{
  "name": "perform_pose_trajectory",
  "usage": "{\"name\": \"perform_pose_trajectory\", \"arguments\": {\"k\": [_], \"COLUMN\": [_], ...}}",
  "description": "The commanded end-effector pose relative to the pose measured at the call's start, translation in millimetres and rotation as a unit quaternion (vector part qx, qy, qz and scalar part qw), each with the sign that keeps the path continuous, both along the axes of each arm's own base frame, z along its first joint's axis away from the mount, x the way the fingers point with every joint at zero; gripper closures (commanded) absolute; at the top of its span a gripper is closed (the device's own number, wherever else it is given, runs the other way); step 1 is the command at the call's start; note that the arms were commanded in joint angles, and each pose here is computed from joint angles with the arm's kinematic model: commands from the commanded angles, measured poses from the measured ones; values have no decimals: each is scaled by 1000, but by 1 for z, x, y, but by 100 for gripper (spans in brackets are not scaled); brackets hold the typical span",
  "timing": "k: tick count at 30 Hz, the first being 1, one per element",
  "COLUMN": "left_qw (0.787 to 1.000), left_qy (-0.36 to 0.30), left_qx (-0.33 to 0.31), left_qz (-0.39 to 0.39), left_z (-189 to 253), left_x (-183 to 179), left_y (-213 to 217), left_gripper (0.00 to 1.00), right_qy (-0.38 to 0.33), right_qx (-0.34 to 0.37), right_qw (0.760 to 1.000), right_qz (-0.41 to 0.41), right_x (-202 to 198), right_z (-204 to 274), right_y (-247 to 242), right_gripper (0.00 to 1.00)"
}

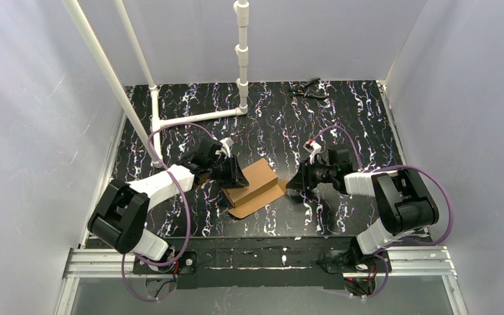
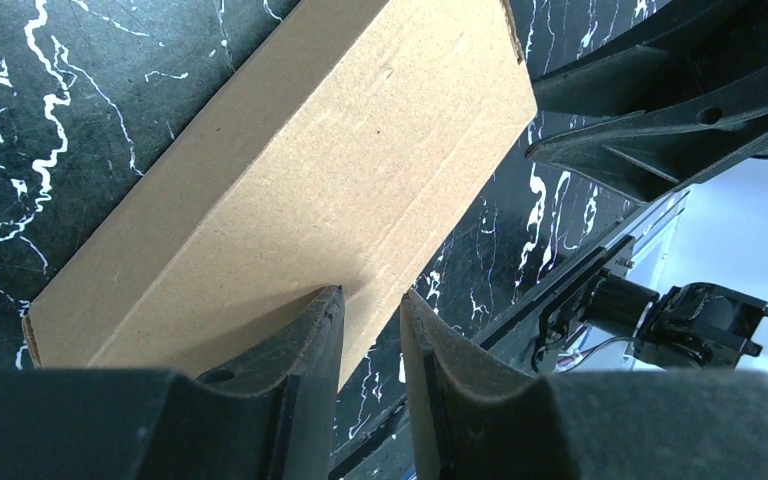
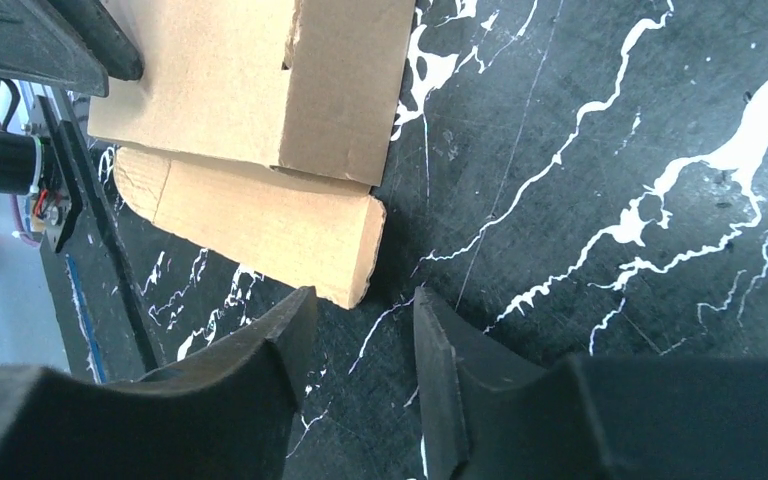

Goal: Fold the paper box

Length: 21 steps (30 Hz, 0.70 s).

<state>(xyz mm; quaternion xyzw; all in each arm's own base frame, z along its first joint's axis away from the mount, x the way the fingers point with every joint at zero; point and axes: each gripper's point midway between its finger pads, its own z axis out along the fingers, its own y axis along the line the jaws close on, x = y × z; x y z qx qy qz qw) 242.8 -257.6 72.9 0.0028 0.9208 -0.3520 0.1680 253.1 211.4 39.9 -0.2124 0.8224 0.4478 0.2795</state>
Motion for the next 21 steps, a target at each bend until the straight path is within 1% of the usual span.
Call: {"name": "perform_pose_trajectory", "arguments": {"k": [1,7,12,16,21], "left_qw": [999,998,998,998,997], "left_qy": [35,46,49,52,60], "left_qx": [24,20,16,13,6], "left_qz": [19,32,38,40,46], "left_z": [-14,-15,-15,-14,-13], "left_x": [-15,-16,-17,-17,-18], "left_y": [12,12,12,11,9], "left_gripper": [73,74,74,74,74], "right_qy": [-35,-38,-40,-59,-87], "right_qx": [2,-2,-13,-29,-52], "right_qw": [999,999,998,997,994], "right_qz": [18,36,43,42,43], "right_x": [8,5,7,13,17], "right_z": [10,8,6,8,12], "right_y": [9,15,17,16,18], "right_gripper": [53,61,73,82,89]}}
